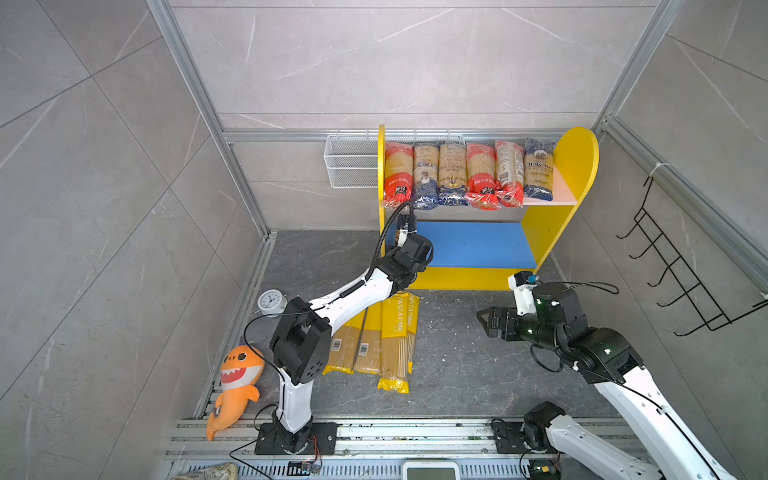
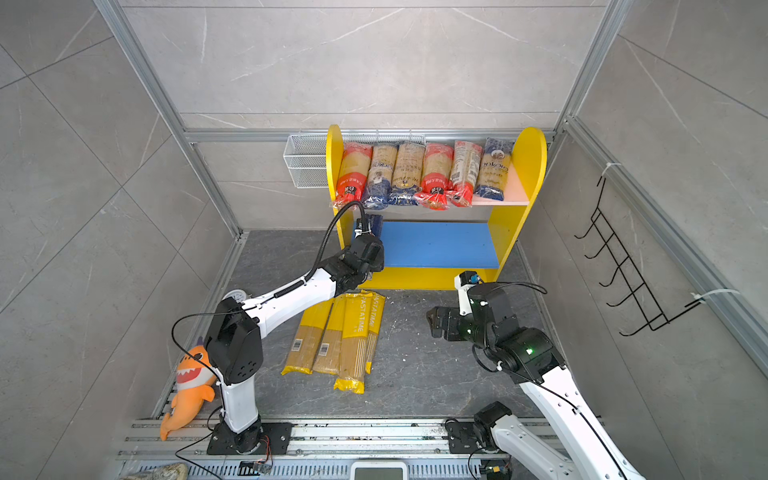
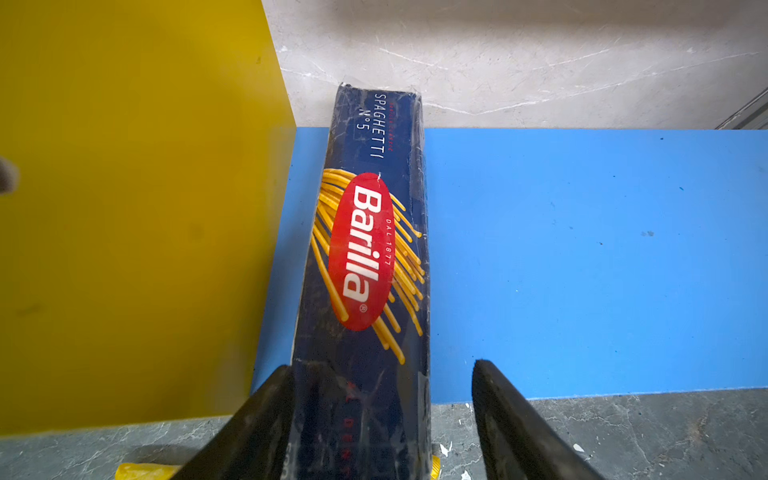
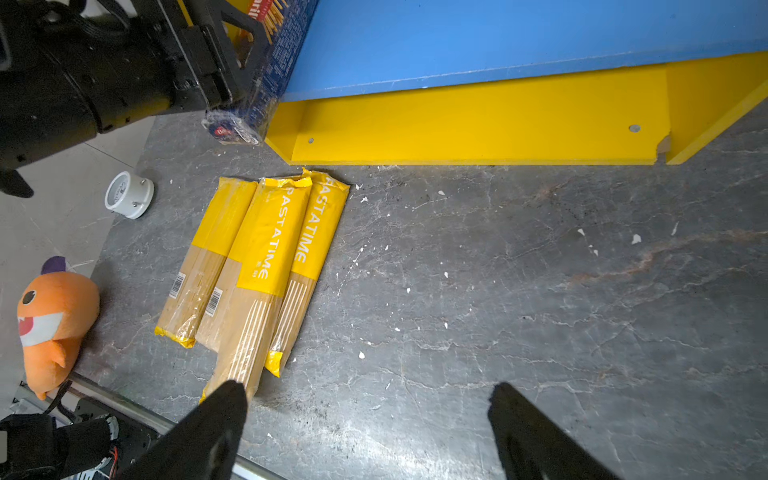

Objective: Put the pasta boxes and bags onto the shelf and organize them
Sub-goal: 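Lower the Barilla packet onto the blue shelf and release it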

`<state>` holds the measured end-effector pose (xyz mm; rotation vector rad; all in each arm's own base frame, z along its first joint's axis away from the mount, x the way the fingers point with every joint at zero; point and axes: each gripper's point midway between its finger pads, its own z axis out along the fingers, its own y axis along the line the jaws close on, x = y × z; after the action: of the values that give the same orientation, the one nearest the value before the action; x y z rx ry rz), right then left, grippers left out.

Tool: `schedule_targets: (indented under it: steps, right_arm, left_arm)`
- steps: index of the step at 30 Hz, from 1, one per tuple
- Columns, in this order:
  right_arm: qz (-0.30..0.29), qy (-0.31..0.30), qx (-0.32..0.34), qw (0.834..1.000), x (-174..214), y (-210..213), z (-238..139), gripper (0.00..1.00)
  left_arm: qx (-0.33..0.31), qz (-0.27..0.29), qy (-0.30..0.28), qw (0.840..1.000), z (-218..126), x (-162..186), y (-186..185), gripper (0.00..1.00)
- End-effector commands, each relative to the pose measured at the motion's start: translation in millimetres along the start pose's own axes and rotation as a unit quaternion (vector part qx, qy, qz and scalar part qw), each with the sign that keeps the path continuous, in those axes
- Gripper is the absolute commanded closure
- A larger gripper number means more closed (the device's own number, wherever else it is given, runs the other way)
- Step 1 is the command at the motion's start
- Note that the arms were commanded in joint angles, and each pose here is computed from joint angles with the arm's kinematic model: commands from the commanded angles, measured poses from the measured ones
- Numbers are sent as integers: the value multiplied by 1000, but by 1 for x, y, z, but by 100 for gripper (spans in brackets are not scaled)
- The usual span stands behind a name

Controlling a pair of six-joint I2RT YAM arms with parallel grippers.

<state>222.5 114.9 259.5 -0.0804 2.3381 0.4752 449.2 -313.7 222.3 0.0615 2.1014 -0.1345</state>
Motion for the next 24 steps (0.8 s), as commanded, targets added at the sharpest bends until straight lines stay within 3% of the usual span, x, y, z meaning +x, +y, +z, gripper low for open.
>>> schedule_targets:
  steps: [1, 11, 20, 24]
  right_arm:
    - [-1, -3, 4, 1000, -5, 1, -6, 5]
    - [10, 16, 13, 1000, 2, -2, -1, 5]
    - [25, 28, 25, 999, 8, -7, 3, 5]
    - [40, 35, 14, 998, 11, -3, 6, 5]
  left_arm:
    - [28, -26, -33, 999, -22, -29, 0, 30]
    - [71, -16, -3, 997, -41, 4, -19, 29]
    - [106, 3, -5, 994, -90, 17, -21, 14]
    - [122, 3, -1, 993, -113, 26, -11, 14]
